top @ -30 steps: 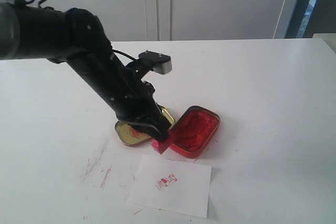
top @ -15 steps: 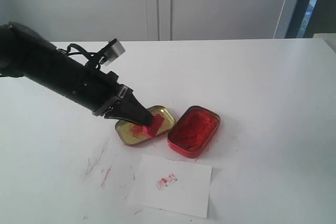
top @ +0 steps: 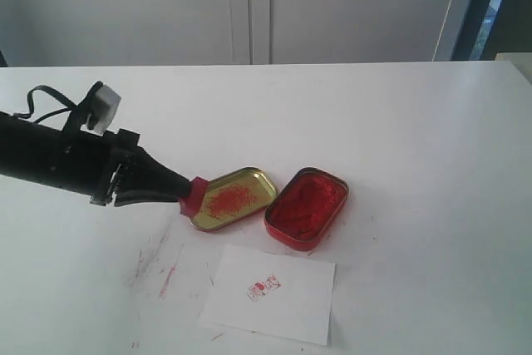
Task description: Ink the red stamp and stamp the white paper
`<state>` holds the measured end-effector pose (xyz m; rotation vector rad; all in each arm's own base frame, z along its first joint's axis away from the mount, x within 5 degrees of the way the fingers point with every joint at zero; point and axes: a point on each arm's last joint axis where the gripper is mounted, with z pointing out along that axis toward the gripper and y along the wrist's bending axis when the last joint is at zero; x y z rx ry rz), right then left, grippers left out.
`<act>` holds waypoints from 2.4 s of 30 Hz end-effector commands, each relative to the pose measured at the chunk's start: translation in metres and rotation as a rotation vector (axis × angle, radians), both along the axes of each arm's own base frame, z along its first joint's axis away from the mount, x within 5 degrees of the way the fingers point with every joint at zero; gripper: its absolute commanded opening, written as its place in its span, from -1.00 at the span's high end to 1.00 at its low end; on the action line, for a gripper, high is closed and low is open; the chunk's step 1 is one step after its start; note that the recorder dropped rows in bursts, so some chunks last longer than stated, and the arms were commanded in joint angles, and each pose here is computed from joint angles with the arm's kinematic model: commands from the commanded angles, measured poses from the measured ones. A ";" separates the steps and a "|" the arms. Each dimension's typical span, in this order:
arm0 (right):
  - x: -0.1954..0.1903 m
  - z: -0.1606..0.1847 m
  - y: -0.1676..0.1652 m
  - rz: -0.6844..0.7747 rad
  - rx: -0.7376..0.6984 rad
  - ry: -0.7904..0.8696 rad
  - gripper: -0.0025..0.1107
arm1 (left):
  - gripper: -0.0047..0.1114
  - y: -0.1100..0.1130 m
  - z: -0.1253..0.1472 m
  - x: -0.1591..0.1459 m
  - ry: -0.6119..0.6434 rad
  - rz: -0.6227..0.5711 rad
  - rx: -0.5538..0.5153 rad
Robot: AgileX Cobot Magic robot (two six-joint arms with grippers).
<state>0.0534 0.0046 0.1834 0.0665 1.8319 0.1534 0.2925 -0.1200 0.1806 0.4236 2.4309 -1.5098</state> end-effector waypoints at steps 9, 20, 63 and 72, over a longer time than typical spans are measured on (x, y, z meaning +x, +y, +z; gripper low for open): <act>0.000 -0.001 0.000 -0.005 -0.006 -0.007 0.96 | 0.92 0.037 -0.013 -0.027 -0.013 0.233 0.157; 0.000 -0.001 0.000 -0.005 -0.006 -0.007 0.96 | 0.92 0.045 -0.029 -0.027 0.015 0.326 0.254; 0.000 -0.001 0.000 -0.005 -0.006 -0.007 0.96 | 0.92 0.081 0.050 -0.046 -0.260 0.421 0.184; 0.000 -0.001 0.000 -0.005 -0.006 -0.007 0.96 | 0.92 0.047 0.066 -0.071 -0.270 0.172 0.064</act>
